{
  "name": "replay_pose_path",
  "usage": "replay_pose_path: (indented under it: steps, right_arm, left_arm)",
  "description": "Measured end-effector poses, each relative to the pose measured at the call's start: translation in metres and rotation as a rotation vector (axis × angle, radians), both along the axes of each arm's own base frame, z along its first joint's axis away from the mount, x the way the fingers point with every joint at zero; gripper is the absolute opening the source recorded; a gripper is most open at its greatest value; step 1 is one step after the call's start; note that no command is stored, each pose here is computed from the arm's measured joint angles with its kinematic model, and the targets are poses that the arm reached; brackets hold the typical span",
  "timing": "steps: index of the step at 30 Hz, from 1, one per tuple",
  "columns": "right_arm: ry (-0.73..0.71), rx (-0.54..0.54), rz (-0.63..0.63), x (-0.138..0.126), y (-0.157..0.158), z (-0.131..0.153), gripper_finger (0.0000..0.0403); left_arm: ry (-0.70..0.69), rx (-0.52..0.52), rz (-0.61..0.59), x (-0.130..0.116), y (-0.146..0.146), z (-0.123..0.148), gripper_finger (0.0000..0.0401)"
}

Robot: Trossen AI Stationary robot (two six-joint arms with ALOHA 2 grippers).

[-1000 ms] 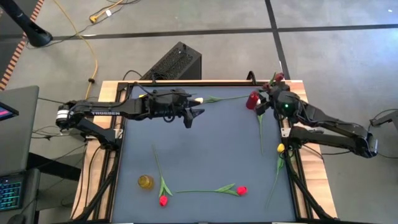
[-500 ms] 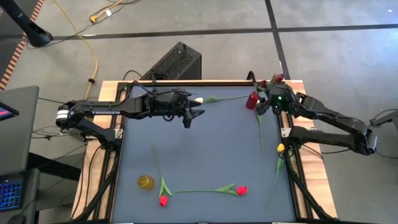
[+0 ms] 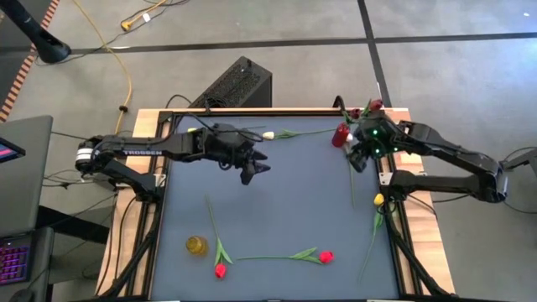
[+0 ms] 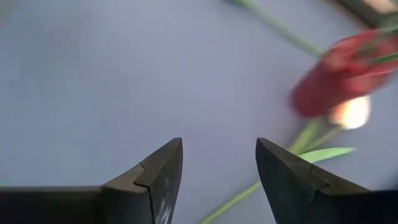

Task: Sort flowers into vase by color
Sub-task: Put the right red flower into the red vase

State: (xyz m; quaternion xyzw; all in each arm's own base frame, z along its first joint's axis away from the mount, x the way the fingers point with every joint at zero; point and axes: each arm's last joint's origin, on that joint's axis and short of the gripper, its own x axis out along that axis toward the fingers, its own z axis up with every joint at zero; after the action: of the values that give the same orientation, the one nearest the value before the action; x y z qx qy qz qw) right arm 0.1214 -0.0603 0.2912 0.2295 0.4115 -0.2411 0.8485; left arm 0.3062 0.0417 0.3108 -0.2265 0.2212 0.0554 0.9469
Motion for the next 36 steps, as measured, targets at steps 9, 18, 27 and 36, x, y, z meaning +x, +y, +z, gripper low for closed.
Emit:
replay_pose_path:
  steps: [9,18,27,36]
  right_arm:
    - [-0.044,0.159,0.195,0.010,0.030,0.000,0.0231]
    - [-0.124,0.219,0.295,0.022,0.067,0.006,0.0230]
    - [-0.145,0.255,0.346,0.019,0.106,0.007,0.0230]
    - [-0.189,0.228,0.574,0.025,0.156,-0.004,0.0230]
  left_arm:
    - [0.040,0.039,-0.103,0.000,-0.022,-0.004,0.0217]
    - [0.067,0.079,-0.109,0.000,-0.040,-0.006,0.0217]
    - [0.084,0.037,-0.091,0.007,-0.050,-0.013,0.0217]
    - [0.155,-0.047,-0.058,0.022,-0.077,-0.038,0.0217]
